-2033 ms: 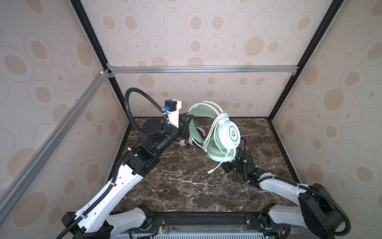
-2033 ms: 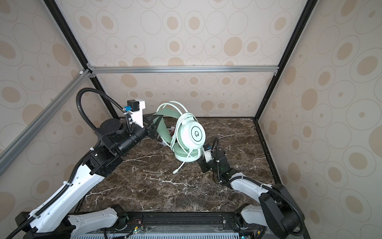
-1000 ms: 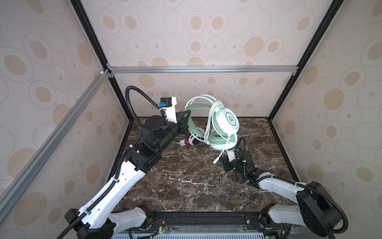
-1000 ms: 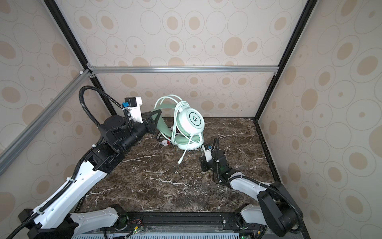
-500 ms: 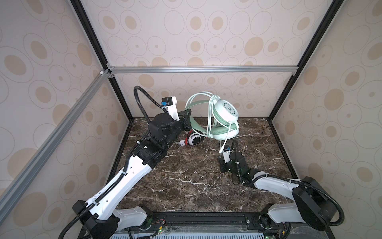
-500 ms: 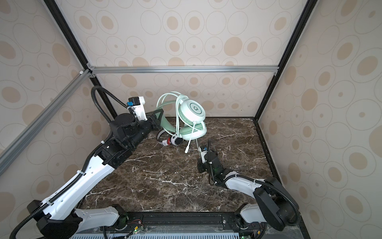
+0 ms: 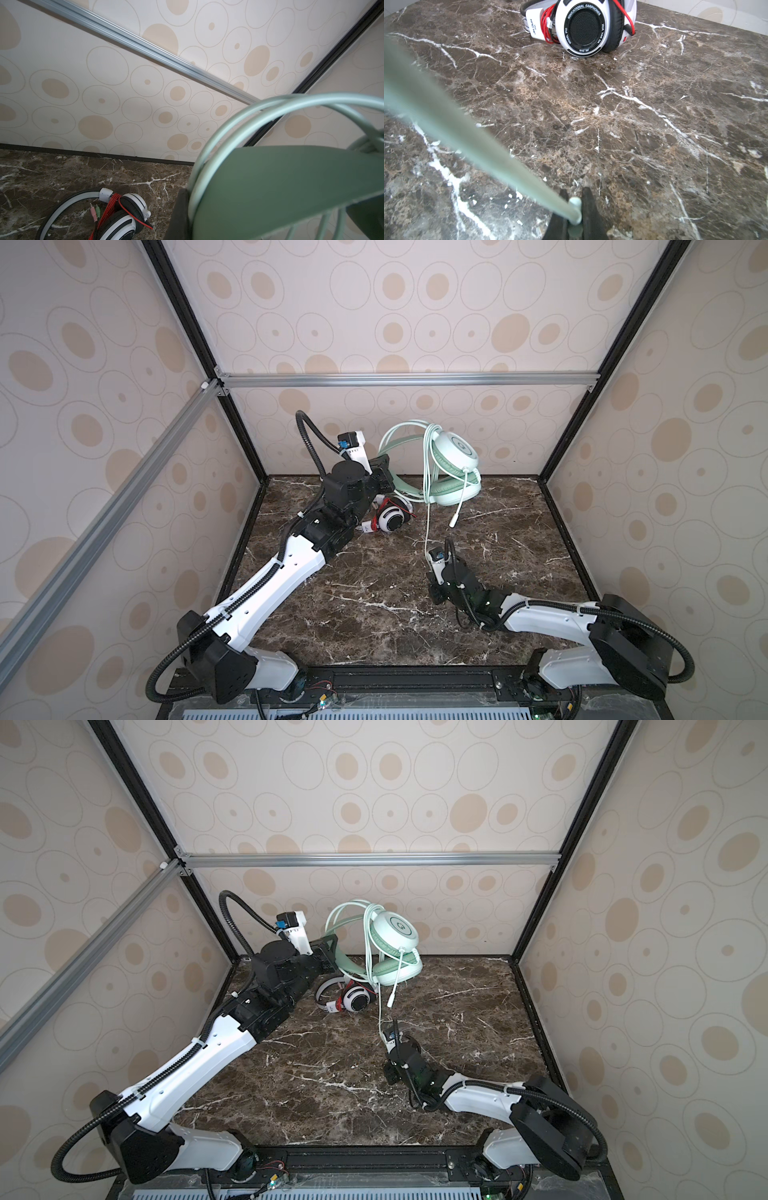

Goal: Wrap the headphones
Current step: 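Pull the green cable end down toward the robot with the right gripper, then wrap the cable end around the headphones with the right gripper while the left lowers them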

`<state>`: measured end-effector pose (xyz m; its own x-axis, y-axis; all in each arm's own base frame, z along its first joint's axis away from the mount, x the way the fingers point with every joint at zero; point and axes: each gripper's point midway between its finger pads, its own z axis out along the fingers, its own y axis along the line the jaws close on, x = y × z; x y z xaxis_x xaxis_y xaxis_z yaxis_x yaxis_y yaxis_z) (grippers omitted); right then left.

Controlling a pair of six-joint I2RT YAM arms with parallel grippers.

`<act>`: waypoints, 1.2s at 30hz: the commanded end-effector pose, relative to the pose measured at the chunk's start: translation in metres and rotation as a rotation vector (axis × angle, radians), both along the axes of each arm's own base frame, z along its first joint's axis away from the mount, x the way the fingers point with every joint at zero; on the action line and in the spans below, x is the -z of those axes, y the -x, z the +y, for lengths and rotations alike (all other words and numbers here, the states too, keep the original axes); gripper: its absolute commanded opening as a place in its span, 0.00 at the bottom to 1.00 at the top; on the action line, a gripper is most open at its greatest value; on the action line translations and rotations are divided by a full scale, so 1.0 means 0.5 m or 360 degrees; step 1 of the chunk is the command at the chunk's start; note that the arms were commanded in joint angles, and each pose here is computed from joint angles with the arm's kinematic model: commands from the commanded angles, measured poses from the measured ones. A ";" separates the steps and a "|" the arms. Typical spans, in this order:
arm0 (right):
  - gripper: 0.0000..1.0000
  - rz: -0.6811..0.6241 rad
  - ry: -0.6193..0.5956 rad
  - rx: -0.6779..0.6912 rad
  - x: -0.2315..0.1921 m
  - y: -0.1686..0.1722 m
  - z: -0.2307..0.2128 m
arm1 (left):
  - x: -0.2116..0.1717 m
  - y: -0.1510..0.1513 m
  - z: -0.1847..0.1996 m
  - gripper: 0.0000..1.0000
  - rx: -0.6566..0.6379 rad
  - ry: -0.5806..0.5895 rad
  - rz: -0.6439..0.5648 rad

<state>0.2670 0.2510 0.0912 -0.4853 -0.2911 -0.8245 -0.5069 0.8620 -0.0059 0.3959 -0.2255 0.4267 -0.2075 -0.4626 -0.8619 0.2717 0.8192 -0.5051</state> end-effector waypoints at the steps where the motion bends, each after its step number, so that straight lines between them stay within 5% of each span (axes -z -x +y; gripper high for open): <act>1: 0.00 -0.0025 0.0153 -0.0012 0.006 0.021 -0.011 | -0.153 -0.001 0.048 0.00 -0.0130 0.0312 -0.0295; 22: 0.00 -0.0287 0.0266 -0.0419 -0.087 0.143 0.071 | 0.002 -0.138 0.096 0.00 -0.0494 -0.0083 -0.0157; 36: 0.00 -0.0572 0.0211 -0.0649 -0.327 0.177 0.116 | 0.095 -0.149 0.116 0.00 -0.0598 -0.0433 -0.0079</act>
